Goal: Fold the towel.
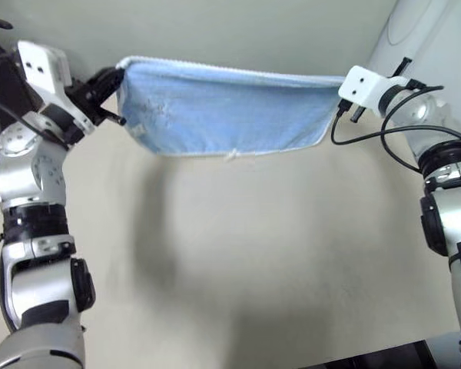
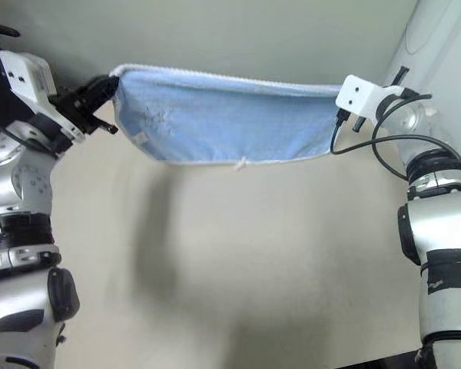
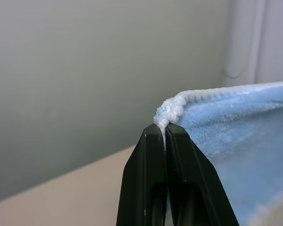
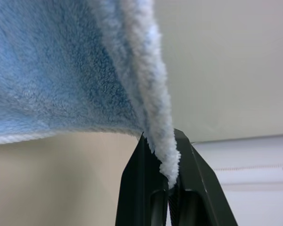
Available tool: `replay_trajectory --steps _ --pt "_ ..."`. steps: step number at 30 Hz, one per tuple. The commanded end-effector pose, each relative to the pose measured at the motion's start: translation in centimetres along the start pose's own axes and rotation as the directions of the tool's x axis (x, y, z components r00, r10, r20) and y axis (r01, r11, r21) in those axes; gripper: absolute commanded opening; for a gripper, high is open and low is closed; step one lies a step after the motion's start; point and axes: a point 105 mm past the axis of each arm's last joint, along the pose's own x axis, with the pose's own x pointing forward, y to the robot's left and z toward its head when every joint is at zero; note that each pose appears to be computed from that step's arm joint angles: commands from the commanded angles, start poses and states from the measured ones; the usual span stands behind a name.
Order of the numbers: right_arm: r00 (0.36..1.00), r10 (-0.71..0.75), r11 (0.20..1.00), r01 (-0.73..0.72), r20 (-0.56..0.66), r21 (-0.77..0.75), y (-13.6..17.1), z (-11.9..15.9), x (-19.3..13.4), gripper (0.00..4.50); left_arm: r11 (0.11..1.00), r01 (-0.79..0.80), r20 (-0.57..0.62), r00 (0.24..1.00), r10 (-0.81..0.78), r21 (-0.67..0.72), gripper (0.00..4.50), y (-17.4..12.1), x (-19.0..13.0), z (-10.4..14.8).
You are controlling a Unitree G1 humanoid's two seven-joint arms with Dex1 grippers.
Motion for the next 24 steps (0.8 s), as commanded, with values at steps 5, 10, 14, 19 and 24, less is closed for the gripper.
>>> replay_trajectory --steps 5,10,14,19,24 --pt "0.986 0.141 0.984 -0.149 0.087 0.102 -1.6 -2.8 -4.1 0.03 0.971 0.236 -0.104 0.967 -0.232 0.027 0.0 -2.6 -7.2 0.7" --pt "0.867 0.467 0.866 -0.488 0.173 0.109 4.4 -4.4 -6.8 0.03 0.942 0.33 -0.263 0.906 -0.332 -0.053 0.0 -5.8 -12.1 -0.8" --pt "0.711 0.667 0.713 -0.696 0.225 0.087 8.8 -5.2 -9.8 0.03 0.932 0.344 -0.355 0.862 -0.36 -0.109 0.0 -7.7 -15.1 -1.7" --pt "0.593 0.768 0.588 -0.802 0.241 0.099 10.0 -5.4 -12.5 0.03 0.927 0.323 -0.409 0.832 -0.375 -0.193 0.0 -9.4 -18.1 -2.1" --pt "0.54 0.801 0.529 -0.841 0.258 0.119 9.9 -5.1 -13.3 0.03 0.924 0.27 -0.477 0.796 -0.372 -0.271 0.0 -10.8 -20.6 -3.5"
